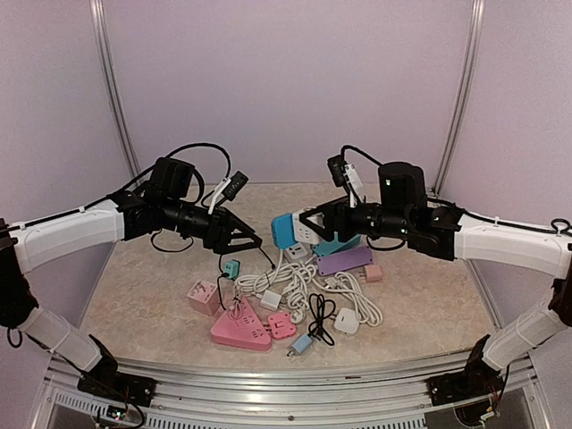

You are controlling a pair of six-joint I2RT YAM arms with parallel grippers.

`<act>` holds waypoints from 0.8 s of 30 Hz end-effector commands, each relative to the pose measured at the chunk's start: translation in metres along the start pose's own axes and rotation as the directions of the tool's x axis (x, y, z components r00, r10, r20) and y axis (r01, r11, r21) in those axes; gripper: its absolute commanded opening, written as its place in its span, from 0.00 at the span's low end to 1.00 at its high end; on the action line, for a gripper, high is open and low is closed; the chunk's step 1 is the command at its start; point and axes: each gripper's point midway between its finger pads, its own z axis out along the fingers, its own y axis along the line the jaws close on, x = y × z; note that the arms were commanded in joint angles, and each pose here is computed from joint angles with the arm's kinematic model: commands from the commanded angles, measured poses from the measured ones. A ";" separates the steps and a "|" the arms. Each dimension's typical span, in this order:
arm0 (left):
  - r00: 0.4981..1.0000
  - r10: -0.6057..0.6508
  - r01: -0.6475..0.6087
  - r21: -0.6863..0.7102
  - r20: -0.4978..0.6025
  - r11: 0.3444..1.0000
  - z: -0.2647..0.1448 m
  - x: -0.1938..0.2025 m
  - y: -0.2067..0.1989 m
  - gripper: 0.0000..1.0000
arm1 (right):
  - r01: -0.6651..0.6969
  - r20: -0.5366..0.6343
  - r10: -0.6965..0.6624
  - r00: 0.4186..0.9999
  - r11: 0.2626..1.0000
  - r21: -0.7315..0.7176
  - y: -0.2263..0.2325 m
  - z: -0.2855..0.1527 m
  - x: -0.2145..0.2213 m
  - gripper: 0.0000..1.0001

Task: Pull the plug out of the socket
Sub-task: Remove the plug from the socket.

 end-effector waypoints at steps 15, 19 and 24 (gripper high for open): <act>1.000 0.000 0.005 0.211 -0.021 0.977 0.014 0.012 -0.031 0.82 | 0.019 -0.041 -0.031 0.999 0.967 -0.254 0.047 0.014 -0.004 0.00; 0.999 -0.018 0.024 0.184 -0.038 0.983 0.019 0.014 -0.024 0.82 | 0.024 -0.051 -0.040 0.998 0.959 -0.283 0.054 0.018 -0.003 0.00; 0.998 -0.022 0.029 0.120 -0.056 0.992 0.020 0.019 -0.012 0.77 | 0.032 -0.070 -0.055 0.996 0.954 -0.299 0.058 0.017 -0.003 0.00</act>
